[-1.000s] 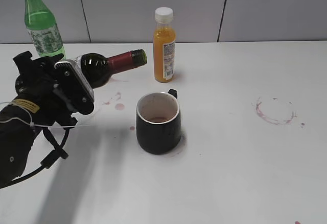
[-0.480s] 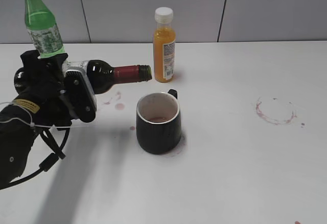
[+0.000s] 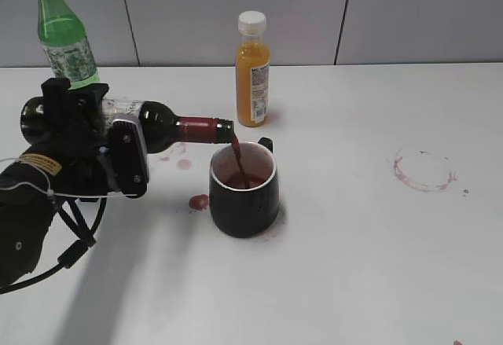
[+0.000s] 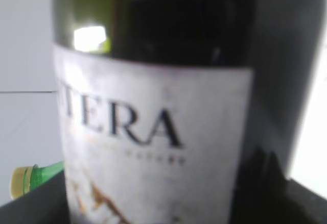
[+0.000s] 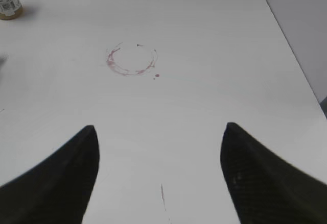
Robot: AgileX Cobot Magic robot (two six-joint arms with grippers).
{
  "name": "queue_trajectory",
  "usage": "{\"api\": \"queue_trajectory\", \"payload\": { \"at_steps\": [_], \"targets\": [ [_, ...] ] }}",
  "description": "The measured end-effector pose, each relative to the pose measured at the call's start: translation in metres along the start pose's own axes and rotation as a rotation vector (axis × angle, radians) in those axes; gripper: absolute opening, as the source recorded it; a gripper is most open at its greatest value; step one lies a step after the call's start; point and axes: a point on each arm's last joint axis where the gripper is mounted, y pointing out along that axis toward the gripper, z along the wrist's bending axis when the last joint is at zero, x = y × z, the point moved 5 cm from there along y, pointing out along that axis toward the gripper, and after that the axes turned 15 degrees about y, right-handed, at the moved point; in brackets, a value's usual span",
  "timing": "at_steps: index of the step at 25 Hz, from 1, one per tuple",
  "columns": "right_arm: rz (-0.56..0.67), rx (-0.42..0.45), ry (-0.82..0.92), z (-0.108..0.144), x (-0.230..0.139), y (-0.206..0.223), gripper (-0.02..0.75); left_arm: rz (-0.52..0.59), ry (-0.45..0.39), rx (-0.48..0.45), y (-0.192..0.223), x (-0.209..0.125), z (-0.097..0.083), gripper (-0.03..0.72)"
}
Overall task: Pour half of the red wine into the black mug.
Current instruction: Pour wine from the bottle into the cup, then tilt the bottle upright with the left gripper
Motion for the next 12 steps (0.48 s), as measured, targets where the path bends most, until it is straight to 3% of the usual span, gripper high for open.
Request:
{"api": "queue_trajectory", "payload": {
  "at_steps": [12],
  "targets": [
    [0.0,0.0,0.0,0.0,0.0,0.0,0.564,0.001,0.089,-0.001,0.0,-0.0001,-0.0002,0.545]
  ]
}}
